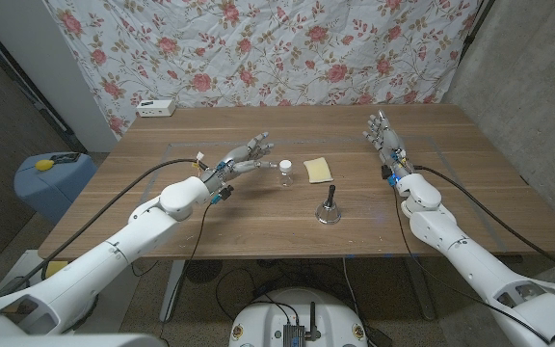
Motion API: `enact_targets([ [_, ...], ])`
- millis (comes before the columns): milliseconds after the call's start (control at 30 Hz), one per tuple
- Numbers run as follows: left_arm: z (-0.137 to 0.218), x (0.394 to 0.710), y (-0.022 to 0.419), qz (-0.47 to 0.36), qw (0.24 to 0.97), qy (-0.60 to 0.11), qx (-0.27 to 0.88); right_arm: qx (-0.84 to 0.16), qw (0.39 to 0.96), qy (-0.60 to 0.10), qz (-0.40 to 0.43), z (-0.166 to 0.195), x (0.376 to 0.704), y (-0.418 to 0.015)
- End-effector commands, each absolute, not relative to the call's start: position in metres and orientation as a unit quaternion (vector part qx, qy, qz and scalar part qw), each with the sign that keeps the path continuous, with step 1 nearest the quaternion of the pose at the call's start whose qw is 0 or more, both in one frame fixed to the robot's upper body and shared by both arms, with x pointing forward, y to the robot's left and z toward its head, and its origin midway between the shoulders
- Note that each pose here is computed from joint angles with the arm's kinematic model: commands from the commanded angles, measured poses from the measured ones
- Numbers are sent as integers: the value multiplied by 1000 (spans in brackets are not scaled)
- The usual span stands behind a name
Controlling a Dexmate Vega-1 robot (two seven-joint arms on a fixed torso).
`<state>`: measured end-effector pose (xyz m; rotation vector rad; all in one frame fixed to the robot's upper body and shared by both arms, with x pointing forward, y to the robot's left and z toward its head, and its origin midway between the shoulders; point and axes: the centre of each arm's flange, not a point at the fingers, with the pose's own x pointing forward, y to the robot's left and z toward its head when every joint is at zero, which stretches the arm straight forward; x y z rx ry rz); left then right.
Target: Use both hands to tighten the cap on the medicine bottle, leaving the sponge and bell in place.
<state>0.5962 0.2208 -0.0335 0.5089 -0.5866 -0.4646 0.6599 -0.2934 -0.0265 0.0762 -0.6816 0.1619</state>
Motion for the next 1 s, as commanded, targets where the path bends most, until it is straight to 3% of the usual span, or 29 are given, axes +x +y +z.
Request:
enact_targets([
  [33, -43, 597, 222, -218, 898, -282, 256, 42, 936, -341, 77, -28, 654, -289],
  [1000, -63, 609, 203, -201, 894, -287, 278, 47, 935, -344, 72, -34, 648, -297],
])
